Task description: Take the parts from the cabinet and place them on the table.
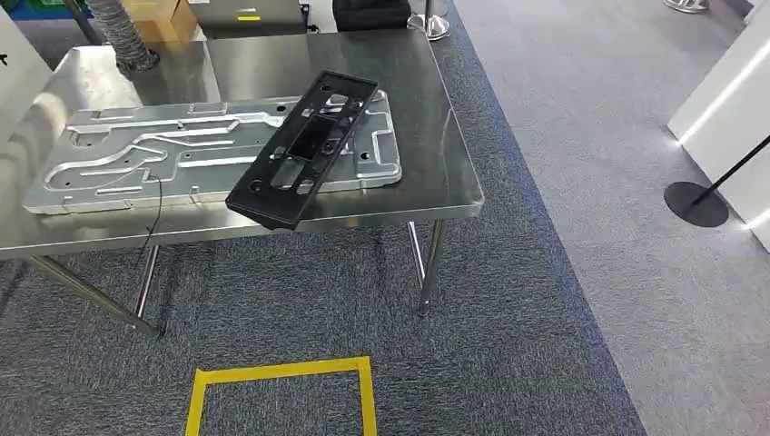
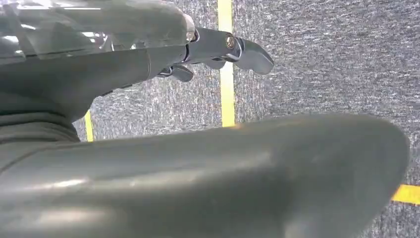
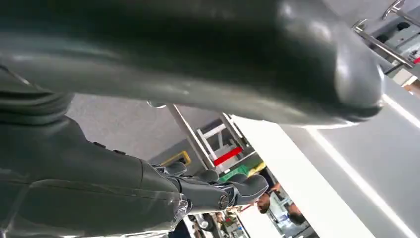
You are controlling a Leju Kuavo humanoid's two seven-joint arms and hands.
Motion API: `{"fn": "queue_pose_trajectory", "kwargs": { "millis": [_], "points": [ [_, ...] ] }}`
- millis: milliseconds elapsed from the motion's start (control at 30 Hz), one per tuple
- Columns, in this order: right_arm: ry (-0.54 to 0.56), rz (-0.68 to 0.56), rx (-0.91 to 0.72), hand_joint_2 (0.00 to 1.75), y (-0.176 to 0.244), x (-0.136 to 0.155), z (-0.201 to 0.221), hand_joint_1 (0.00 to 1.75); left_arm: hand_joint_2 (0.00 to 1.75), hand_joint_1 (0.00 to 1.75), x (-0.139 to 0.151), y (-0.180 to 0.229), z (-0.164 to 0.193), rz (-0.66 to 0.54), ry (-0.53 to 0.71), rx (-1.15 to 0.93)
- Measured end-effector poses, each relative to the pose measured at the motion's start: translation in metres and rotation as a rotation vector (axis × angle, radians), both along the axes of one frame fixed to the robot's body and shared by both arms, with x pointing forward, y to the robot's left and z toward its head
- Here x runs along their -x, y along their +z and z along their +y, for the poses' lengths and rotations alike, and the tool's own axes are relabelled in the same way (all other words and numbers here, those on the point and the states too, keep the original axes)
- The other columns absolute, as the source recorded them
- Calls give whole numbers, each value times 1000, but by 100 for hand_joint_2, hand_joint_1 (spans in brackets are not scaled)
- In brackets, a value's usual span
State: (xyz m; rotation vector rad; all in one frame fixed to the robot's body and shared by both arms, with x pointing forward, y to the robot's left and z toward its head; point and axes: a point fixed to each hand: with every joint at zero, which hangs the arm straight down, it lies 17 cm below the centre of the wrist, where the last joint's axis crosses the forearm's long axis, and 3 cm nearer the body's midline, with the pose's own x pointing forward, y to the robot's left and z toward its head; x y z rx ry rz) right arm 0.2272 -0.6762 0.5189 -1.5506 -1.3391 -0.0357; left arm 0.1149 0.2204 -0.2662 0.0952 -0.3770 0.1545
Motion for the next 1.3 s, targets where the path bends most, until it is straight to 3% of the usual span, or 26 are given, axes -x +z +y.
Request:
{"fn": "queue_pose_trajectory", "kwargs": {
  "millis": [67,100,133,200,333,467,667,767,900,1133,1233,1300],
  "points": [
    [-1,0,4,0,0,0,0,0,0,0,0,0,0,3,-2,-1],
    [-4,3,40,175,4,0,3,0,0,0,4,-2,2,30,-15,-16],
    [22,28,114,175,5,-6,20,0,0,0,11,-5,9,71,-46,-44],
    [149,32,366,175,19,-22,94,0,0,0,20,-9,28,111,-114,-79],
    [295,-41,717,175,33,-30,191,0,0,0,1,-6,50,50,-147,-112],
    [423,-118,787,175,38,-30,245,0,0,0,-8,-2,60,-15,-134,-136],
    [563,-190,761,175,43,-23,289,0,0,0,-14,1,57,-51,-143,-140],
    [578,-216,727,175,52,-17,290,0,0,0,-12,0,52,-43,-143,-134],
    [678,-216,663,175,60,-7,270,0,0,0,-3,-2,47,-17,-126,-122],
    [449,-189,500,175,69,-13,157,0,0,0,6,-5,40,27,-111,-105],
    [415,-188,453,175,68,-14,126,0,0,0,7,-5,38,29,-115,-100],
    [409,-190,359,175,60,-16,81,0,0,0,6,-5,35,24,-126,-90]
  ]
}}
